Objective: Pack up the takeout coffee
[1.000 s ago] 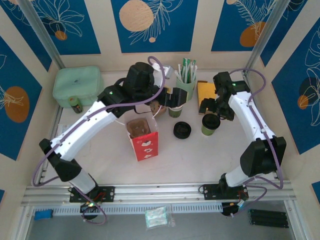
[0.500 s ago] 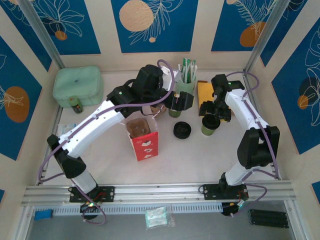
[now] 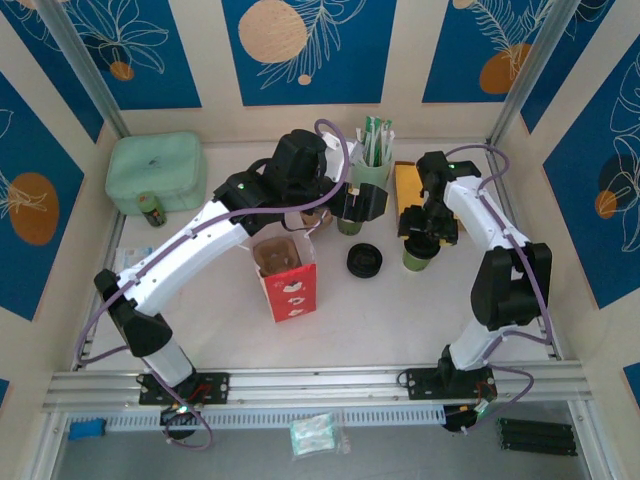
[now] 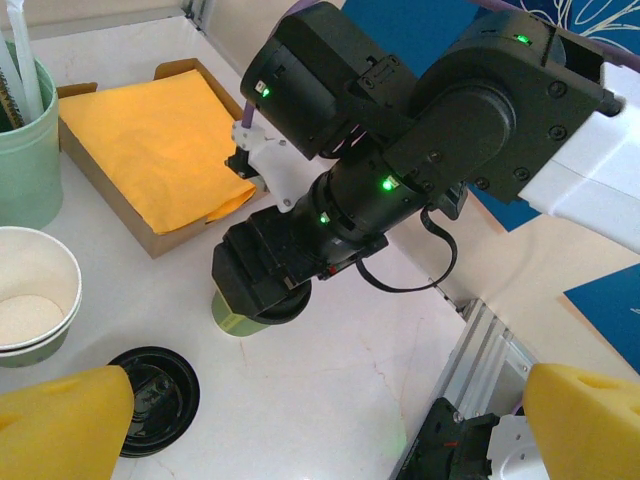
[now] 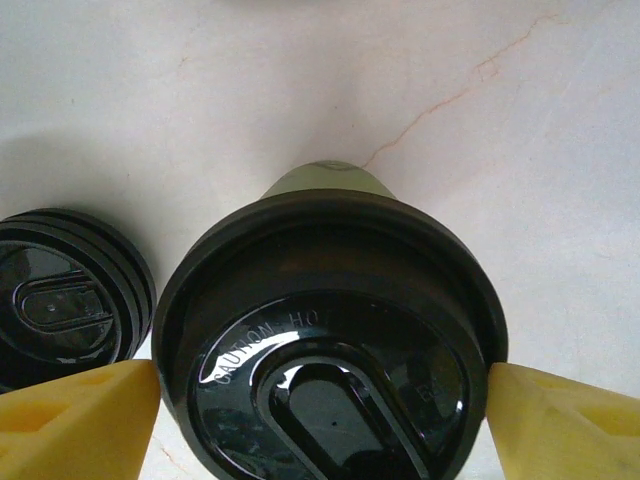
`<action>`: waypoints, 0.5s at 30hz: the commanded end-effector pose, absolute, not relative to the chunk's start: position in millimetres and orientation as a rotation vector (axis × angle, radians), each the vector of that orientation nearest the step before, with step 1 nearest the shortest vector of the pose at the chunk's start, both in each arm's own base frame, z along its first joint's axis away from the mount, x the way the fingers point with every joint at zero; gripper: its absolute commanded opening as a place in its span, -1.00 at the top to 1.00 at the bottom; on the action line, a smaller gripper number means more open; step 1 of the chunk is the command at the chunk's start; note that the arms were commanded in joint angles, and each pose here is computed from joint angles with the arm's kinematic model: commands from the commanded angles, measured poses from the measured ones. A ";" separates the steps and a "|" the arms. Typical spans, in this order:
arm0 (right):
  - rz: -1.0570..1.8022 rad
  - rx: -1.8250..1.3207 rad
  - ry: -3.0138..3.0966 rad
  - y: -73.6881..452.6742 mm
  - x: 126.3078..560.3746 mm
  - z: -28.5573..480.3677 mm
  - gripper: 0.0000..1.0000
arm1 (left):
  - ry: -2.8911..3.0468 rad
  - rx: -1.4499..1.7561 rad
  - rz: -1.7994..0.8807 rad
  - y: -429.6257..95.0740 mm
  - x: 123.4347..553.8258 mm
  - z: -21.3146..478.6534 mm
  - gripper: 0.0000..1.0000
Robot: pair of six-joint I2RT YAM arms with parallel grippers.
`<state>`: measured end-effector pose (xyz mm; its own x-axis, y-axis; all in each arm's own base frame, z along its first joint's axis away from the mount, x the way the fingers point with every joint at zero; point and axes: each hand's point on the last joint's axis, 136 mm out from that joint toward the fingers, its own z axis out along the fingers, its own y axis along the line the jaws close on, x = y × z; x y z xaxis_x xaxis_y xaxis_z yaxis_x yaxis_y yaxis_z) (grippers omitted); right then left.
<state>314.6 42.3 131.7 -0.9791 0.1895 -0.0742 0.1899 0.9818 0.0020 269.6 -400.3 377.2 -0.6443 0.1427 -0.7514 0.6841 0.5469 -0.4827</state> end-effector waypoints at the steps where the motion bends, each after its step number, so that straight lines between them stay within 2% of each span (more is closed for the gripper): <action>1: -0.033 0.255 3.076 43.8 312.0 131.6 -0.67 | 2.090 0.704 -1.047 -404.5 265.7 384.2 -0.99; 15: -0.031 0.243 3.087 44.5 306.1 127.2 -0.53 | 2.091 0.699 -1.049 -405.2 266.8 384.3 -0.99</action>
